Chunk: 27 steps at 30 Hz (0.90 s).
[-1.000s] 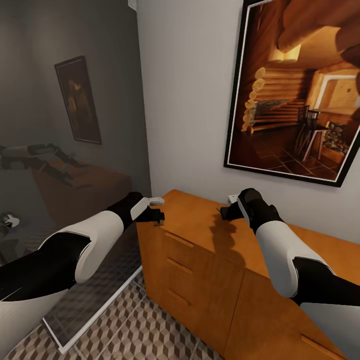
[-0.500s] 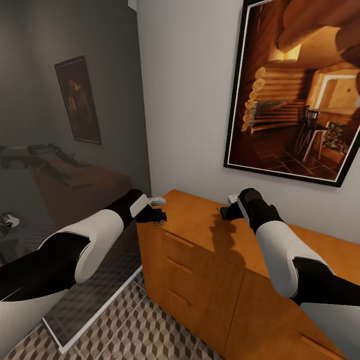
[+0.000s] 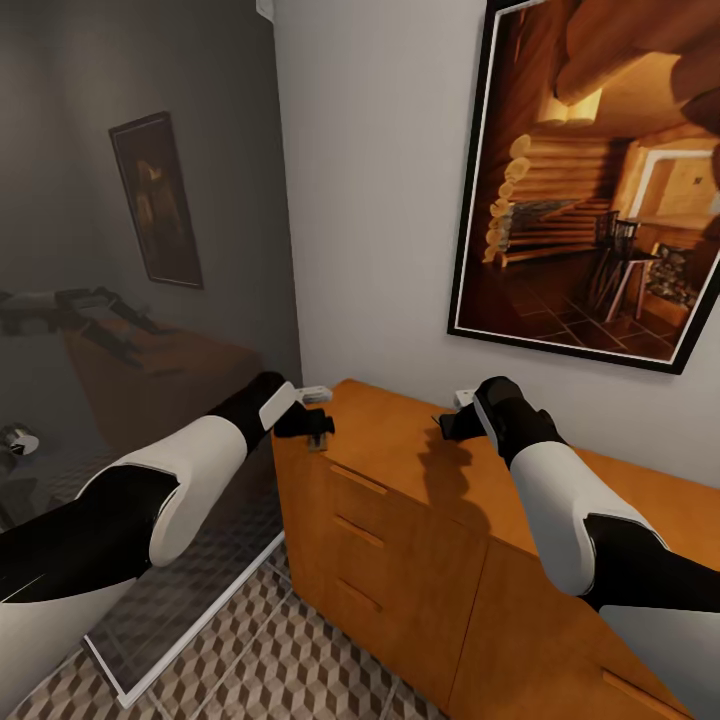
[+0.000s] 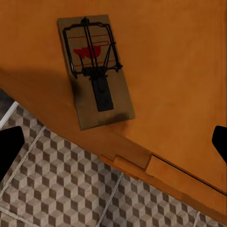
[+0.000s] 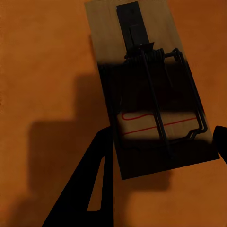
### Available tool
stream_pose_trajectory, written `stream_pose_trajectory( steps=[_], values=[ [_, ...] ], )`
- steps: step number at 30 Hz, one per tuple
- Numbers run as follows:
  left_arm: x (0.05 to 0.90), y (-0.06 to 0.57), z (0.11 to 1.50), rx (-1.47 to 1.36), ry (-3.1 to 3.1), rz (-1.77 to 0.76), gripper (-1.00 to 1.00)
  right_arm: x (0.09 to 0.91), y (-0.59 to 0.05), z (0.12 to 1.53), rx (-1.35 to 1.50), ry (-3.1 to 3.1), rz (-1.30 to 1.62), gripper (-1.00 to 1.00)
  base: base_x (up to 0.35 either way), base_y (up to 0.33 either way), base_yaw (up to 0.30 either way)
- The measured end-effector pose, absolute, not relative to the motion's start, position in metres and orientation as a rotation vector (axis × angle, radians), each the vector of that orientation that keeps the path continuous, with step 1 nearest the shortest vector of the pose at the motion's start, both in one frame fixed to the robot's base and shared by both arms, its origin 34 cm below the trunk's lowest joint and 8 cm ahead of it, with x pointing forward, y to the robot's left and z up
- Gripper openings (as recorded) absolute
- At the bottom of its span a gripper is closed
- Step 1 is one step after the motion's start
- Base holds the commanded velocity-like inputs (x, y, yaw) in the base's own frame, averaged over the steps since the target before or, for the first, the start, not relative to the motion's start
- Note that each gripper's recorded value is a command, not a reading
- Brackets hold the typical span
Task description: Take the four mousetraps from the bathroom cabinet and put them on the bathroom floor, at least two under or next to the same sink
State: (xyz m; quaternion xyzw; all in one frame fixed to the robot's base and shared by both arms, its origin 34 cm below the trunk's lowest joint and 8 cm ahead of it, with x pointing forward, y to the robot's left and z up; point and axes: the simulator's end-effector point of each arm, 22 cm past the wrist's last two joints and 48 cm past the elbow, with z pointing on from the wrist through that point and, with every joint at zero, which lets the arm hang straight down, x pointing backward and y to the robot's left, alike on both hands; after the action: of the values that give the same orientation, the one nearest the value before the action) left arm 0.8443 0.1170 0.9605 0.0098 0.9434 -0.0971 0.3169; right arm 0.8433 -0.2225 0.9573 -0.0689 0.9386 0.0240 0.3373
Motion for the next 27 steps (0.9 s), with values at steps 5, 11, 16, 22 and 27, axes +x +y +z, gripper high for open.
stream_pose_trajectory(
  steps=[5, 11, 16, 22, 27],
  values=[
    [0.8471, 0.1169, 0.9654, 0.028, 2.469, -0.256, 1.00, 0.8435, -0.2225, 0.9574, -0.179, 2.445, 0.062, -1.00, 0.000, 0.000, 0.000],
    [0.8482, 0.1168, 0.9673, 0.031, 2.462, -0.256, 1.00, 0.8437, -0.2237, 0.9575, -0.177, 2.445, 0.060, -1.00, 0.000, 0.000, 0.000],
    [0.8487, 0.1167, 0.9679, 0.035, 2.459, -0.251, 1.00, 0.8437, -0.2232, 0.9575, -0.178, 2.444, 0.060, -1.00, 0.000, 0.000, 0.000],
    [0.8484, 0.1169, 0.9678, 0.036, 2.459, -0.245, 1.00, 0.8434, -0.2232, 0.9578, -0.178, 2.444, 0.061, -1.00, 0.087, 0.000, 0.000],
    [0.8484, 0.1170, 0.9680, 0.033, 2.459, -0.248, 1.00, 0.8433, -0.2231, 0.9580, -0.178, 2.444, 0.062, -1.00, 0.255, 0.000, 0.000]
  ],
)
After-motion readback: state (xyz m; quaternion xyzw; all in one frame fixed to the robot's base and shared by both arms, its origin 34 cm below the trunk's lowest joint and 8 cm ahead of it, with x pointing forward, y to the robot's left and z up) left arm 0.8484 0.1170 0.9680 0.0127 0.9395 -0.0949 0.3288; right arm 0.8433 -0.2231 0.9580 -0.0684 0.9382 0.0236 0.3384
